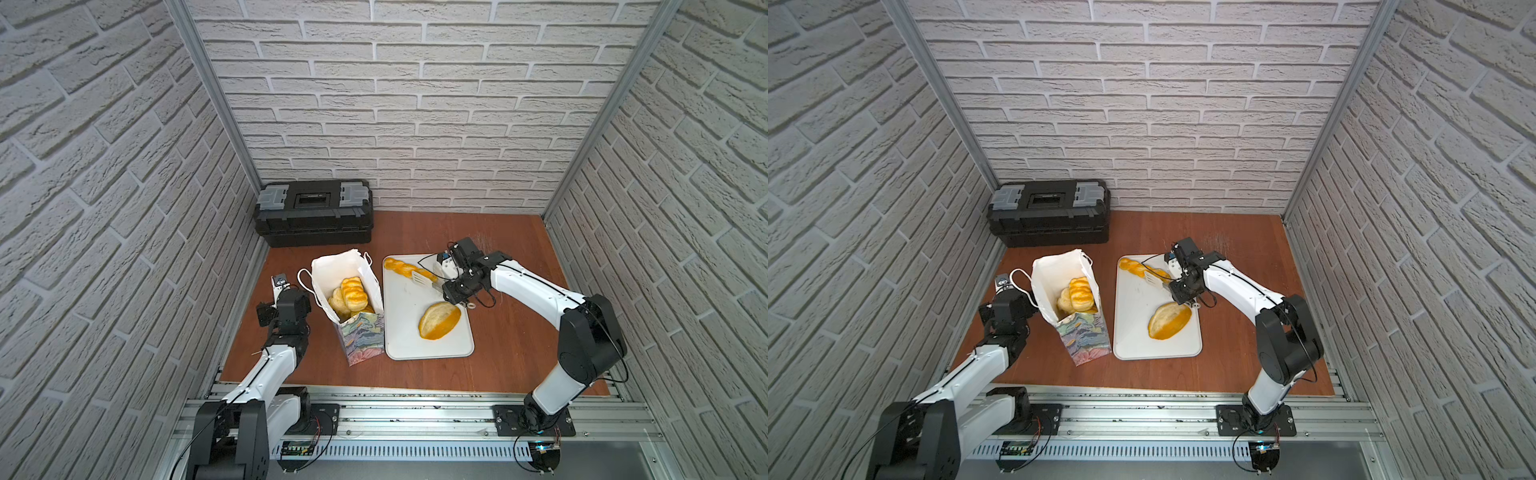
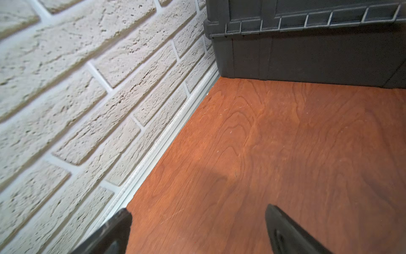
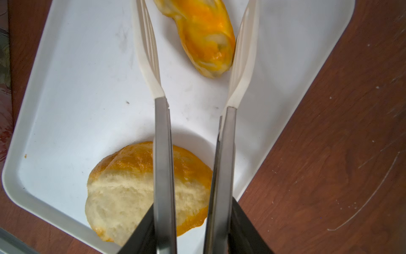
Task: Pack bread into a paper bag
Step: Pick up the fake bread from the plate.
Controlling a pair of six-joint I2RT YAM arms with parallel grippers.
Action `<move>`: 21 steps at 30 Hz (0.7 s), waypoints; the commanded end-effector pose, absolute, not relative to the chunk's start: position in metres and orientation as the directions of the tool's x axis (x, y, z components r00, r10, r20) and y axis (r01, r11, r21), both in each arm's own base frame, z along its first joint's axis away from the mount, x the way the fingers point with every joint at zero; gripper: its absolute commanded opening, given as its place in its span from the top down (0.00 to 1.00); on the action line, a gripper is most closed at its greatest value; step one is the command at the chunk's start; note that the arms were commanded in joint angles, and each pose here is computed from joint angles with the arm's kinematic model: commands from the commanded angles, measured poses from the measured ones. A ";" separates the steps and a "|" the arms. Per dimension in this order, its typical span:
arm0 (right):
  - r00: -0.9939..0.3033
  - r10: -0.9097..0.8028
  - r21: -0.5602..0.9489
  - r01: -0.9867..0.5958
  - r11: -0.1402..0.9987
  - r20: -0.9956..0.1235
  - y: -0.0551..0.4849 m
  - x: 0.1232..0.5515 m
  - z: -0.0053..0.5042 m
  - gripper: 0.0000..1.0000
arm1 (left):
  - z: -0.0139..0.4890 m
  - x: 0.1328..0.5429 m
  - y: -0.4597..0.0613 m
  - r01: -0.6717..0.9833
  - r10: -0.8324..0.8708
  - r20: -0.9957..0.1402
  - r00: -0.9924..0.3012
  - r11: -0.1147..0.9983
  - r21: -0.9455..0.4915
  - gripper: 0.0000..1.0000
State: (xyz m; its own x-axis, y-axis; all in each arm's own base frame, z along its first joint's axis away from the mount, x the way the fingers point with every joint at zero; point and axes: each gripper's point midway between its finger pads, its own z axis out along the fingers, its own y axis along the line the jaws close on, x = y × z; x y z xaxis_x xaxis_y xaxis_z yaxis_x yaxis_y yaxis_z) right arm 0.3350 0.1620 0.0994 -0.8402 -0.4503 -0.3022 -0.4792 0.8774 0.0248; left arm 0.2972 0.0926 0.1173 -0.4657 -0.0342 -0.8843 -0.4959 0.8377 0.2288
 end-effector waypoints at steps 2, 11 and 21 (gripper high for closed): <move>-0.805 -0.494 -0.036 -0.512 0.858 -0.328 0.163 0.348 0.113 0.54 | 0.123 0.298 0.094 -0.507 -0.036 -0.901 -0.432 0.836 0.210 0.02; -0.807 -0.516 -0.066 -0.521 0.851 -0.287 0.163 0.357 0.101 0.59 | 0.123 0.297 0.095 -0.510 -0.035 -0.902 -0.431 0.834 0.211 0.02; -0.794 -0.540 -0.075 -0.542 0.837 -0.279 0.166 0.347 0.104 0.68 | 0.122 0.297 0.095 -0.509 -0.035 -0.901 -0.433 0.834 0.212 0.02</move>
